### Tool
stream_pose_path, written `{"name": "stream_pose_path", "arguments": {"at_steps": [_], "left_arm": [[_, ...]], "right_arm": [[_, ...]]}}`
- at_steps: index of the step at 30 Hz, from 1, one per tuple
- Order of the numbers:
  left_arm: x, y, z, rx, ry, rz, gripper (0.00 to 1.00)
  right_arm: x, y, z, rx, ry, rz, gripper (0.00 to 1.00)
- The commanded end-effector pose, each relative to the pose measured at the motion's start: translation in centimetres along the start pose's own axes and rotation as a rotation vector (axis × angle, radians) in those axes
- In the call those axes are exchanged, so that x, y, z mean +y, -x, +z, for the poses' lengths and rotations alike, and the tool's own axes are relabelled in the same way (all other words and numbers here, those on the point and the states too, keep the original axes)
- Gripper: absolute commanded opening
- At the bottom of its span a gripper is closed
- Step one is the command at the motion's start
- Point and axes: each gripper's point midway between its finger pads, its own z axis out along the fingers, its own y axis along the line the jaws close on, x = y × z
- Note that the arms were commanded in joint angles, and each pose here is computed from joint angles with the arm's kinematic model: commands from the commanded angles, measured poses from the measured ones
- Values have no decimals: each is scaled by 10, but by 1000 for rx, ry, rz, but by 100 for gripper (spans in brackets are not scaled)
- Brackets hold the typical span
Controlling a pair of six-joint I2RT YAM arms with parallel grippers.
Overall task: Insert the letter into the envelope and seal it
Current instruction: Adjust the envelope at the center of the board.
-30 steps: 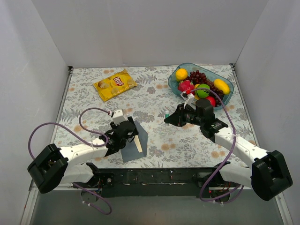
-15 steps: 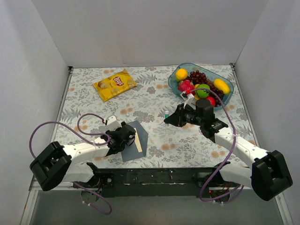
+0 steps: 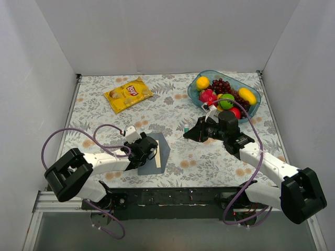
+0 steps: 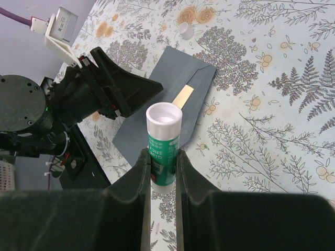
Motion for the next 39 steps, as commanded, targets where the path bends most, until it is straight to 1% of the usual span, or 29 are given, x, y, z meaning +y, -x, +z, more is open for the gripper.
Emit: {"name": "stream_pose_path", "arguments": {"at_steps": [1,7,11,17,20,21,25,29,32,33,34,35,36,37,38,39], "left_arm": [[12,-45,-1,178,15,55,57],[4,-52,-2,202,-6,54,57],[-9,-40,-6,173,-44,37,58],[-24,-32,-3,148,-56,52,59],[-41,-15,-10,112,-100,41,65],[-44,-8,-12,95,-107,43,70],[-78,30,-30,14,-197,53,83],[-102,62,-50,-44,-277,49,86],[-122,81,-72,-70,-393,68,86],[-134,96,-88,-111,-483,83,87],[-142,103,-98,-129,-548,89,87],[-147,97,-108,-107,-627,117,88],[-157,116,-132,-156,-732,79,89],[-159,120,-141,-182,-785,119,90],[-163,118,-155,-171,-864,140,91],[-164,120,-162,-179,-900,150,94]], "right_arm": [[6,7,-1,-34,25,-21,1],[5,7,-2,-38,19,-21,1],[5,7,-1,-37,22,-18,1],[8,10,-1,-41,33,-17,1],[8,15,-2,-57,18,-27,1],[7,15,-3,-56,11,-35,1],[5,23,-5,-74,-13,-72,1],[10,28,-6,-80,4,-105,1],[14,27,-7,-75,30,-138,1],[16,26,-8,-72,43,-153,1],[23,24,-9,-59,85,-171,1],[27,24,-10,-58,112,-208,1],[33,24,-11,-55,145,-227,1],[45,23,-14,-44,209,-250,1],[51,25,-16,-50,238,-272,1],[54,25,-17,-50,253,-277,1]]}}
